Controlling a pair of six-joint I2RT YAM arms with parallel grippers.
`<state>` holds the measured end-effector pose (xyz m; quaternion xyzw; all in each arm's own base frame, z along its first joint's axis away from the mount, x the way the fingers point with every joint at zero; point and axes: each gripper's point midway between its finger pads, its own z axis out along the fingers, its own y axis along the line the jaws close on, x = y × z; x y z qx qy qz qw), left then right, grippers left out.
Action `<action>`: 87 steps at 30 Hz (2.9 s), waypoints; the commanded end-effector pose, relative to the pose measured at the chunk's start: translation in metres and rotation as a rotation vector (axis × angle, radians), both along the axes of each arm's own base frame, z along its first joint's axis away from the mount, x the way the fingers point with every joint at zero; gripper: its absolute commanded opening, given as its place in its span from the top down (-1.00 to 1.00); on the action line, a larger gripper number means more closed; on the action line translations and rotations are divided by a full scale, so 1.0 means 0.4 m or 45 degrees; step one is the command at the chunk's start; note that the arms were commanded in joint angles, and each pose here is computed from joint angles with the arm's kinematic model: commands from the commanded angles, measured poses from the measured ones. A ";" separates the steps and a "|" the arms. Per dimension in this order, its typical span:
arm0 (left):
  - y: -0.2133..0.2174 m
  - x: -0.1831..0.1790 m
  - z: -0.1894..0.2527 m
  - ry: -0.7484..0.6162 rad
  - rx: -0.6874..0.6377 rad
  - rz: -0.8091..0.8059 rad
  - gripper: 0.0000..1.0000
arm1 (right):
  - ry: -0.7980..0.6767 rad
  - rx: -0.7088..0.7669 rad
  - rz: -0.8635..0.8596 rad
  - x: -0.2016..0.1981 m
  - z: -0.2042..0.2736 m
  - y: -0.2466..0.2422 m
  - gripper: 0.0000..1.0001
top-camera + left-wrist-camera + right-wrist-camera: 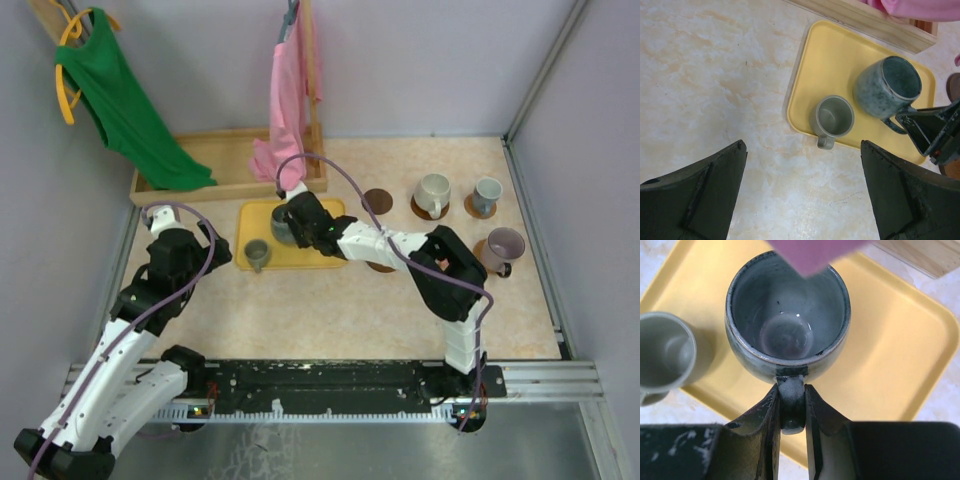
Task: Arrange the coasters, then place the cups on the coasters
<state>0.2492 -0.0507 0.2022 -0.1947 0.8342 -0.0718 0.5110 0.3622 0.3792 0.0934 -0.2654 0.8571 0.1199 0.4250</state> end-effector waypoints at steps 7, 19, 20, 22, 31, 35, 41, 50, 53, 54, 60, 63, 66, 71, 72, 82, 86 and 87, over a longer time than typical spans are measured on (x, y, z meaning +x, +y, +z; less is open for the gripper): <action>-0.009 0.010 0.004 -0.027 -0.028 -0.013 -0.99 | -0.077 0.126 -0.097 -0.039 0.114 -0.079 1.00; -0.014 0.008 -0.006 -0.022 -0.045 -0.016 -0.99 | 0.003 0.085 -0.114 -0.072 0.028 -0.108 1.00; -0.013 0.007 -0.006 -0.022 -0.045 -0.014 -0.99 | 0.006 0.083 -0.111 -0.073 0.025 -0.108 1.00; -0.011 0.006 -0.005 -0.023 -0.043 -0.011 -0.99 | 0.015 0.076 -0.111 -0.074 0.013 -0.109 0.95; -0.008 0.001 -0.011 -0.019 -0.046 -0.004 -0.99 | 0.034 0.067 -0.108 -0.070 -0.002 -0.100 0.68; -0.008 0.001 -0.012 -0.018 -0.044 -0.003 -0.99 | 0.040 0.058 -0.110 -0.069 -0.011 -0.099 0.65; -0.007 0.000 -0.014 -0.017 -0.042 0.000 -0.99 | 0.059 0.049 -0.112 -0.073 -0.032 -0.100 0.56; -0.008 0.003 -0.017 -0.013 -0.042 0.000 -0.99 | 0.068 0.043 -0.112 -0.072 -0.044 -0.098 0.45; -0.007 0.003 -0.018 -0.012 -0.039 0.002 -0.99 | 0.068 0.040 -0.114 -0.071 -0.042 -0.097 0.40; -0.007 0.004 -0.018 -0.013 -0.039 0.003 -0.99 | 0.064 0.040 -0.117 -0.068 -0.039 -0.096 0.40; -0.009 0.008 -0.018 -0.015 -0.043 0.001 -0.99 | 0.047 0.020 -0.119 -0.052 -0.027 -0.088 0.39; -0.008 0.008 -0.019 -0.013 -0.037 0.004 -0.99 | 0.047 0.012 -0.118 -0.048 -0.028 -0.085 0.39; -0.005 0.009 -0.019 -0.015 -0.032 0.009 -0.99 | 0.041 0.012 -0.116 -0.043 -0.023 -0.081 0.39; -0.006 0.010 -0.020 -0.013 -0.028 0.005 -0.99 | 0.041 -0.005 -0.117 -0.033 -0.028 -0.074 0.42; -0.007 0.010 -0.020 -0.013 -0.027 0.004 -0.99 | 0.043 -0.009 -0.120 -0.030 -0.031 -0.075 0.46; -0.006 0.012 -0.021 -0.012 -0.015 0.000 -0.99 | 0.047 0.002 -0.135 -0.025 -0.035 -0.079 1.00; -0.008 0.015 -0.019 -0.014 -0.013 -0.005 -0.99 | 0.014 0.038 -0.141 -0.024 0.002 -0.082 1.00; -0.008 0.015 -0.018 -0.014 -0.013 -0.006 -0.99 | 0.005 0.045 -0.144 -0.024 0.012 -0.084 1.00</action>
